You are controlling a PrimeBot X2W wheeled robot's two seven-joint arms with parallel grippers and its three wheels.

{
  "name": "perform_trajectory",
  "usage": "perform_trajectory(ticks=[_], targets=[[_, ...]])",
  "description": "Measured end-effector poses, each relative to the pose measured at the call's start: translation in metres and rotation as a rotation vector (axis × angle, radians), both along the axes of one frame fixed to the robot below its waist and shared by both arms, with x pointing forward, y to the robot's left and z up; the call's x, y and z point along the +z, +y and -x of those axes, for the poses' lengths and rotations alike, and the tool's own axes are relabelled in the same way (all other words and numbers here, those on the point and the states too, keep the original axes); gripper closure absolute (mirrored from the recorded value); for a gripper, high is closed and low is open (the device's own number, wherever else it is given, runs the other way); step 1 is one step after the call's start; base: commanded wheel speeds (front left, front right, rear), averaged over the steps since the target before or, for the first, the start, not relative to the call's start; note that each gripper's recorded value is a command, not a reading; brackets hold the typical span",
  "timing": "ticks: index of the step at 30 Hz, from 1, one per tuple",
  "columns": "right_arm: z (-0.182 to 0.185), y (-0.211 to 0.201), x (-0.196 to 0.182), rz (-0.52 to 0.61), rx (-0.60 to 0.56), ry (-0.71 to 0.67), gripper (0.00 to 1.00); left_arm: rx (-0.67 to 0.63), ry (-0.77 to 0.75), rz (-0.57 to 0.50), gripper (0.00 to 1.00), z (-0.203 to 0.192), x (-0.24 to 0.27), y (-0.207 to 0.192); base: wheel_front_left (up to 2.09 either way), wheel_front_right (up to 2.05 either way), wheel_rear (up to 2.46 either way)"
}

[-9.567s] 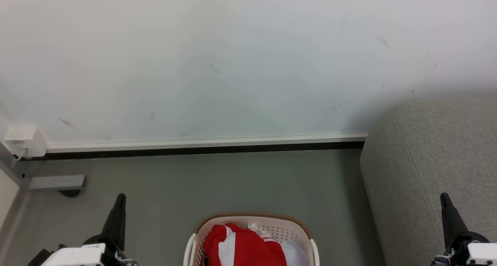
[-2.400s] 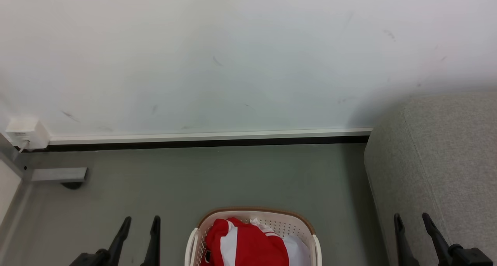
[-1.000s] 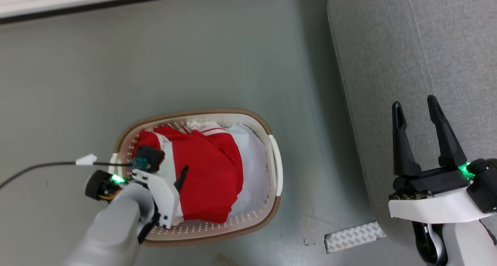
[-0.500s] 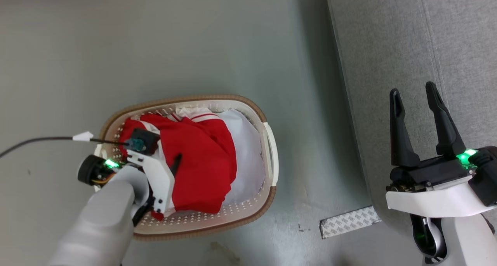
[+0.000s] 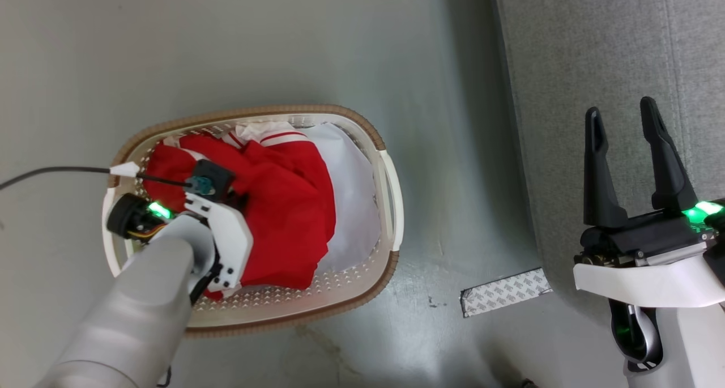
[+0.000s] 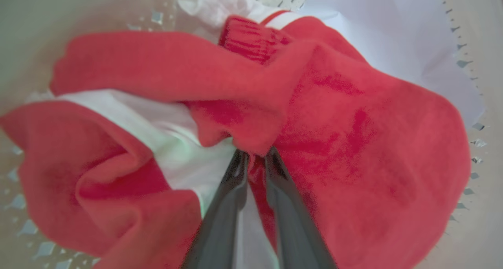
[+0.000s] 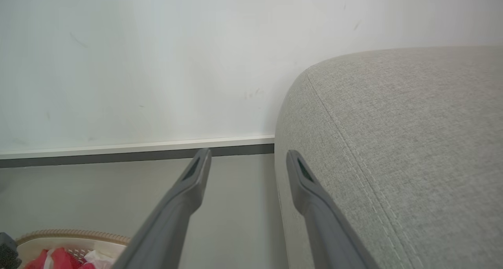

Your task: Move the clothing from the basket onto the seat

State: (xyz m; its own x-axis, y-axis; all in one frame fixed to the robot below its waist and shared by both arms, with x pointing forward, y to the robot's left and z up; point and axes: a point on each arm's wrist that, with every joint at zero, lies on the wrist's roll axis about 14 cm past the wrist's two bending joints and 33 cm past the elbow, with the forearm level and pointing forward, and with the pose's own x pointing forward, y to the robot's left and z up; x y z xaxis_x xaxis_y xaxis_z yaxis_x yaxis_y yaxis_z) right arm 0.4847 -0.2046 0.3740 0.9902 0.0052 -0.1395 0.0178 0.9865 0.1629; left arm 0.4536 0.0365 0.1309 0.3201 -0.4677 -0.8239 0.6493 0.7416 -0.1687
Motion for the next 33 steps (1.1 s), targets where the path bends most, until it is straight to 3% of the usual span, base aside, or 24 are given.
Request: perform_trajectory(ticks=[7,19,33], targets=[[-0.004,0.007,0.007,-0.016,0.014,-0.02,0.0,0.056,-0.082,0.131,1.0,-0.01,0.029,-0.022,0.0,0.0,0.0],[0.006,0.027,0.051,-0.044,0.056,-0.098,0.0,0.346,-0.164,0.537,1.0,-0.008,0.152,-0.05,0.0,0.0,0.0],[0.048,0.051,0.106,-0.061,0.113,-0.182,0.0,0.461,-0.478,0.857,1.0,0.004,0.33,-0.013,0.0,0.0,0.0]])
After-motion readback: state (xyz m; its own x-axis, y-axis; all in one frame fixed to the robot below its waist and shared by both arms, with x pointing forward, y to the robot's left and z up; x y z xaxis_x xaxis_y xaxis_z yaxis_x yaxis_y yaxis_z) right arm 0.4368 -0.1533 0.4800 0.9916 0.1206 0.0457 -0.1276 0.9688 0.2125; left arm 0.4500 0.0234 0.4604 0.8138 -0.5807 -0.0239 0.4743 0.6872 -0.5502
